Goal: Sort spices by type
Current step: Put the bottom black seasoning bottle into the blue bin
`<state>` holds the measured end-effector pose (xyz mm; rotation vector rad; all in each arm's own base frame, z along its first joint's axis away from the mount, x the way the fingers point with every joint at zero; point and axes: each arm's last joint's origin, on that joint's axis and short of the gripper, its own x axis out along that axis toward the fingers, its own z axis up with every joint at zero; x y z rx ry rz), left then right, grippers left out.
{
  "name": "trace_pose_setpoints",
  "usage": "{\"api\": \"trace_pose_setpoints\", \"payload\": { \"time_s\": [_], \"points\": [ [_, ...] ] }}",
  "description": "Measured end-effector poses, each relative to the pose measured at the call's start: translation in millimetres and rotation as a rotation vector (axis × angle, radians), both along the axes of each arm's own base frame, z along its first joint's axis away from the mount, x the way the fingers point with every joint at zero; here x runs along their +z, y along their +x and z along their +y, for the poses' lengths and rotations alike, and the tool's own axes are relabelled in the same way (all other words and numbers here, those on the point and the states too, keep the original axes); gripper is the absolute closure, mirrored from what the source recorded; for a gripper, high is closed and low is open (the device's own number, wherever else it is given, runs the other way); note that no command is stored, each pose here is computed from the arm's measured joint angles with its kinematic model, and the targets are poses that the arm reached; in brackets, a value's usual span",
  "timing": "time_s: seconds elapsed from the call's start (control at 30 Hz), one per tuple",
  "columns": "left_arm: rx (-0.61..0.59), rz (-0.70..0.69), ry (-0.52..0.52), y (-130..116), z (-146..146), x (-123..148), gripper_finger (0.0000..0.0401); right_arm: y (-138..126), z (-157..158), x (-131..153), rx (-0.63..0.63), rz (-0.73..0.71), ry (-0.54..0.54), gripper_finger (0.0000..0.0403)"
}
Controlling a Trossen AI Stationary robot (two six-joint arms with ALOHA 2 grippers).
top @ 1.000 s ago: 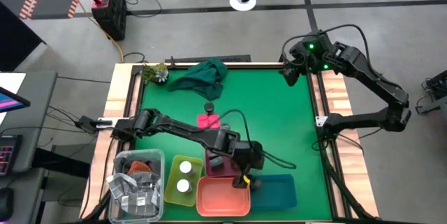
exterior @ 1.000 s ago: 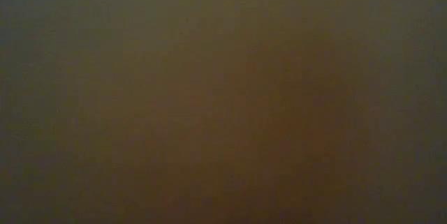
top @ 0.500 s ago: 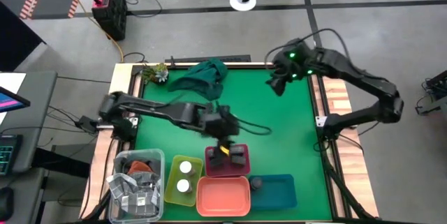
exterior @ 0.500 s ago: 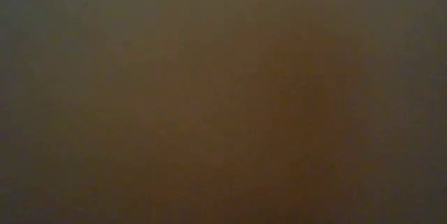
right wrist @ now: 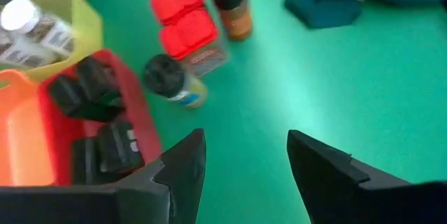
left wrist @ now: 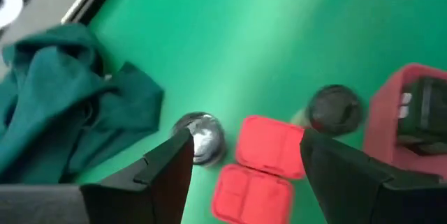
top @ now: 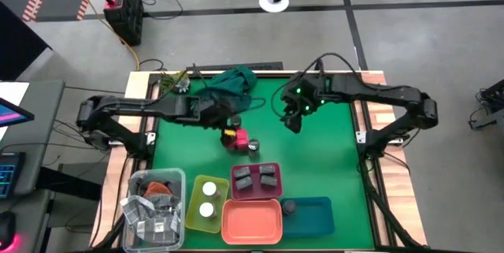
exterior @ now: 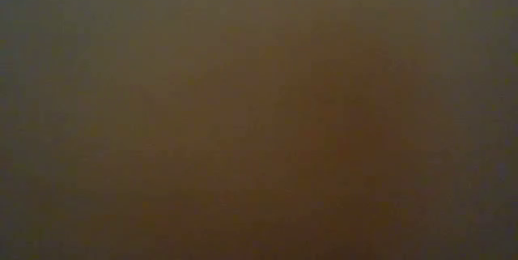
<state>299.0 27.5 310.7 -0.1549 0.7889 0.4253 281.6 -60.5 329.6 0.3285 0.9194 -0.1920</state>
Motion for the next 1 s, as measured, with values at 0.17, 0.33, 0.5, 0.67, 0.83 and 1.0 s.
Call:
{"api": "trace_pose_setpoints", "payload": {
  "time_s": [0.17,0.33,0.5,0.67,0.83,1.0],
  "points": [
    [0.046,-0.012,-0.047,-1.0,27.5,-1.7,0.0153,6.6,27.2,3.6,0.057,-0.042,-0.004,0.0175],
    [0.078,-0.128,0.034,-7.9,32.0,18.3,0.0153,14.3,53.0,10.2,0.088,-0.129,-0.066,0.0172],
    [0.08,-0.207,0.085,-26.7,28.3,27.6,0.0153,32.3,69.3,3.5,0.12,-0.178,-0.048,0.0146],
    [0.162,-0.256,0.014,-65.6,23.1,16.5,0.0153,51.9,75.6,-5.2,0.149,-0.123,-0.061,0.0116],
    [0.224,-0.353,-0.075,-99.2,13.2,16.9,0.0153,75.9,75.7,-10.1,0.216,-0.086,-0.116,0.0095],
    [0.276,-0.444,-0.12,-118.5,8.7,28.7,0.0153,95.8,69.6,-29.7,0.274,0.011,-0.162,0.0078]
  ]
}}
